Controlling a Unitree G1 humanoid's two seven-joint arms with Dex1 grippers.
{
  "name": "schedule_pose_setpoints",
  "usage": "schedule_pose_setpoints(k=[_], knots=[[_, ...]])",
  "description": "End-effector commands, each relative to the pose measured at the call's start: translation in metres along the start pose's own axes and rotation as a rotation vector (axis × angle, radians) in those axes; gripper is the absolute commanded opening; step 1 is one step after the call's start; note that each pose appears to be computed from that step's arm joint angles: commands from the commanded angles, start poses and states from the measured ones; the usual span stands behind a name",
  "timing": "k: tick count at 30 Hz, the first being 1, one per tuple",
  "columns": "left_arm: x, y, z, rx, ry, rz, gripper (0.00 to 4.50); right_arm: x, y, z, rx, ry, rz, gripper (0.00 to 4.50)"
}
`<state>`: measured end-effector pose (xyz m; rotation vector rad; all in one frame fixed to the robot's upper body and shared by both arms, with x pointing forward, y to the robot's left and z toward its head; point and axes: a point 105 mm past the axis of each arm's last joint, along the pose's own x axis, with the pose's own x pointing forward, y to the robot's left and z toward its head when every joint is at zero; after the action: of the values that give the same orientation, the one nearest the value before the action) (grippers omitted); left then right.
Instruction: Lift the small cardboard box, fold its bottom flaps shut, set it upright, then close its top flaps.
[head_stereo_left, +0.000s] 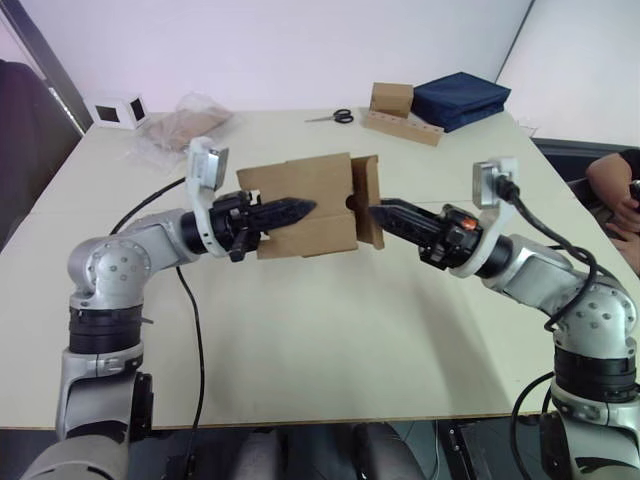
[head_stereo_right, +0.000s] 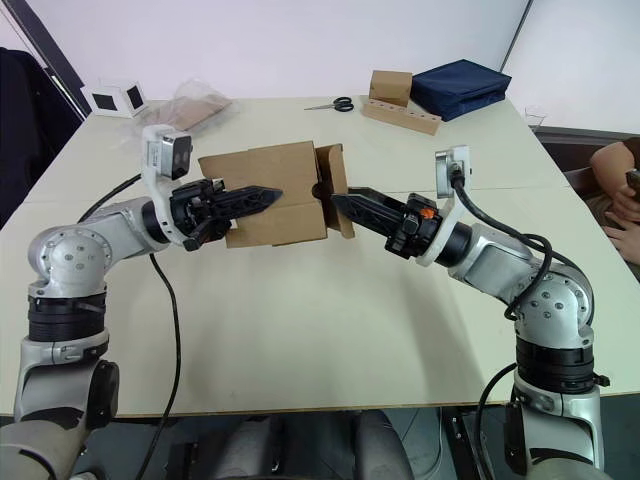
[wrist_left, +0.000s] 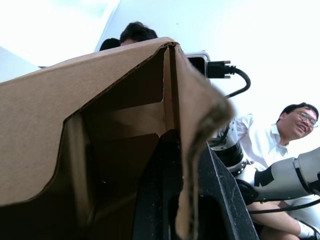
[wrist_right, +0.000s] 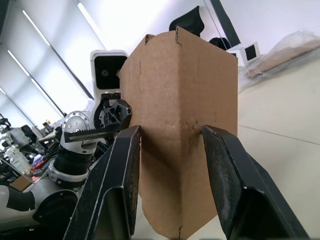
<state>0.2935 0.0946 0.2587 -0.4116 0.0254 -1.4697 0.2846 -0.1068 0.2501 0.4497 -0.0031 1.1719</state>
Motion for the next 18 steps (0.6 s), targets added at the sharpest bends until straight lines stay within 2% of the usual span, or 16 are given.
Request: schedule_pose_setpoints(k=[1, 10, 18], knots=[[0.001, -0.011, 0.011, 0.052, -0.018, -0.032, 0.00, 0.001, 0.006, 0.007, -0.032, -0.029, 0.028, 1.94], [-0.002, -0.004, 0.007, 0.040, -0.021, -0.008, 0.00, 0.001, 0.010, 0.010, -0.043, -0.027, 0.045, 1.94], [0.003, -0.013, 0.011, 0.045, -0.033, -0.052, 0.00, 0.003, -0.002, 0.009, -0.062, -0.037, -0.016, 1.94]])
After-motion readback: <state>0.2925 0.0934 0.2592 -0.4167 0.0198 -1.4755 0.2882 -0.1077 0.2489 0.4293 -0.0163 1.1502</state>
